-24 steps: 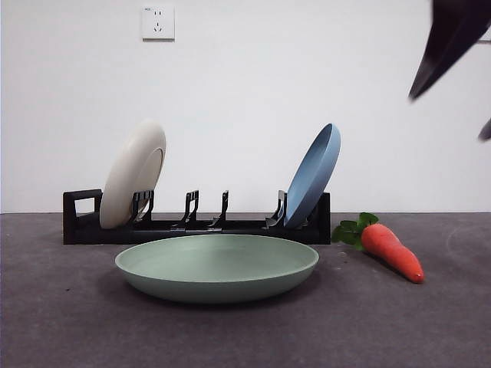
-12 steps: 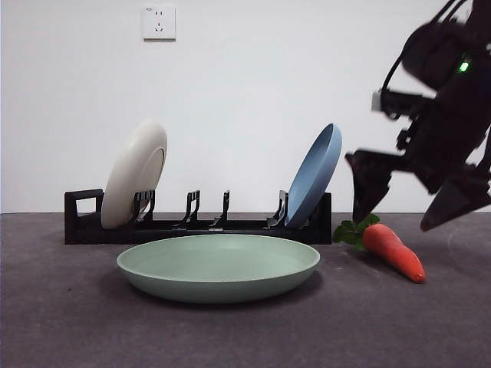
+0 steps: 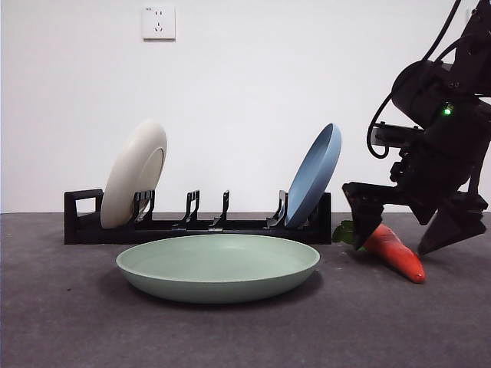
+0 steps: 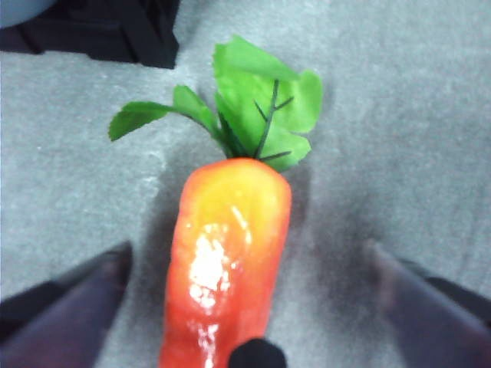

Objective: Take the green plate from the plate rack,put the plate on the table,take the carrot from the table,put the carrot in the plate

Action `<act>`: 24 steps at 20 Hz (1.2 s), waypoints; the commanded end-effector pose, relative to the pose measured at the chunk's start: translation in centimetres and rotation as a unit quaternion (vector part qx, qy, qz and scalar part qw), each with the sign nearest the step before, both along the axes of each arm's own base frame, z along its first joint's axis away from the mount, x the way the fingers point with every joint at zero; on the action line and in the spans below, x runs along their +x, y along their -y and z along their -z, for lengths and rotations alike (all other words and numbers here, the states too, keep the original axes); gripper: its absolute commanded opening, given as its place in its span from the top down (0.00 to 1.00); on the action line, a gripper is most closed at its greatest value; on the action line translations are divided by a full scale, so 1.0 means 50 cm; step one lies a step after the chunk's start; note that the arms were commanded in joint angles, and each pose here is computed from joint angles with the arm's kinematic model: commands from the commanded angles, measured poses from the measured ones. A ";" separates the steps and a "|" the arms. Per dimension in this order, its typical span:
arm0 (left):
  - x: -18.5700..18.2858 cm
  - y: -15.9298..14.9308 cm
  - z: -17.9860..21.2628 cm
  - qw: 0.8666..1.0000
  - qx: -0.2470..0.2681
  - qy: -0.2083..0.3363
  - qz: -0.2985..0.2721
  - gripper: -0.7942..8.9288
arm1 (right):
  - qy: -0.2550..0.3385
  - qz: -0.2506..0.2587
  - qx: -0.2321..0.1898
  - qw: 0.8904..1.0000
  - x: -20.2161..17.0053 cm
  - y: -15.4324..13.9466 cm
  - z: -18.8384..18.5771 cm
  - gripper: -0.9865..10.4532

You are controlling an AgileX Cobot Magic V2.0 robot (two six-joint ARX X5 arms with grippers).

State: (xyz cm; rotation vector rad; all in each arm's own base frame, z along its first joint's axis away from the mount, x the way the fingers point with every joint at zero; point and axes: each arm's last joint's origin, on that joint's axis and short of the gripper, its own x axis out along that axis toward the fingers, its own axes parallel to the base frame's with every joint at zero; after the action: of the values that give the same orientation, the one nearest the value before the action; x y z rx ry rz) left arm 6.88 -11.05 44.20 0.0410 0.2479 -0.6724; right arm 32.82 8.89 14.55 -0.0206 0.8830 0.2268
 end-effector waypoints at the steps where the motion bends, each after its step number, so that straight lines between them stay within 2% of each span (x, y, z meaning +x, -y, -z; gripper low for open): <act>1: -0.001 0.000 0.001 1.000 -0.003 -0.001 0.000 0.59 | 0.000 0.006 0.004 1.000 0.002 -0.002 0.002 0.70; 3: -0.001 0.000 0.001 1.000 -0.003 -0.001 0.000 0.59 | -0.001 0.005 0.007 1.000 0.002 -0.002 0.002 0.78; 7: -0.001 0.000 0.001 1.000 -0.003 -0.001 0.000 0.59 | -0.007 0.012 0.011 1.000 0.001 -0.001 0.003 0.79; 9: -0.001 0.000 0.001 1.000 -0.004 -0.001 0.000 0.59 | -0.009 0.013 0.011 1.000 0.000 -0.001 0.004 0.93; 14: -0.001 0.000 0.001 1.000 -0.003 -0.001 -0.002 0.59 | -0.003 0.012 0.013 1.000 -0.008 0.001 -0.020 0.93; 19: -0.001 0.000 0.002 1.000 -0.002 -0.001 -0.003 0.59 | 0.057 -0.005 0.031 0.998 -0.061 -0.005 -0.141 0.93; 21: 0.000 0.001 0.002 1.000 -0.001 -0.002 -0.002 0.59 | 0.083 -0.027 0.041 0.995 -0.092 -0.022 -0.185 0.93; 24: 0.000 0.001 0.002 1.000 -0.001 -0.002 -0.002 0.59 | 0.086 -0.063 0.053 0.993 -0.117 -0.067 -0.195 0.93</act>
State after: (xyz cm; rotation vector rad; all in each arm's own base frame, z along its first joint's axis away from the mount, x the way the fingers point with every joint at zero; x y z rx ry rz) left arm 6.88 -11.04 44.19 0.0420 0.2482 -0.6697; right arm 26.92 12.16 24.76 -0.0088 0.6737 0.3891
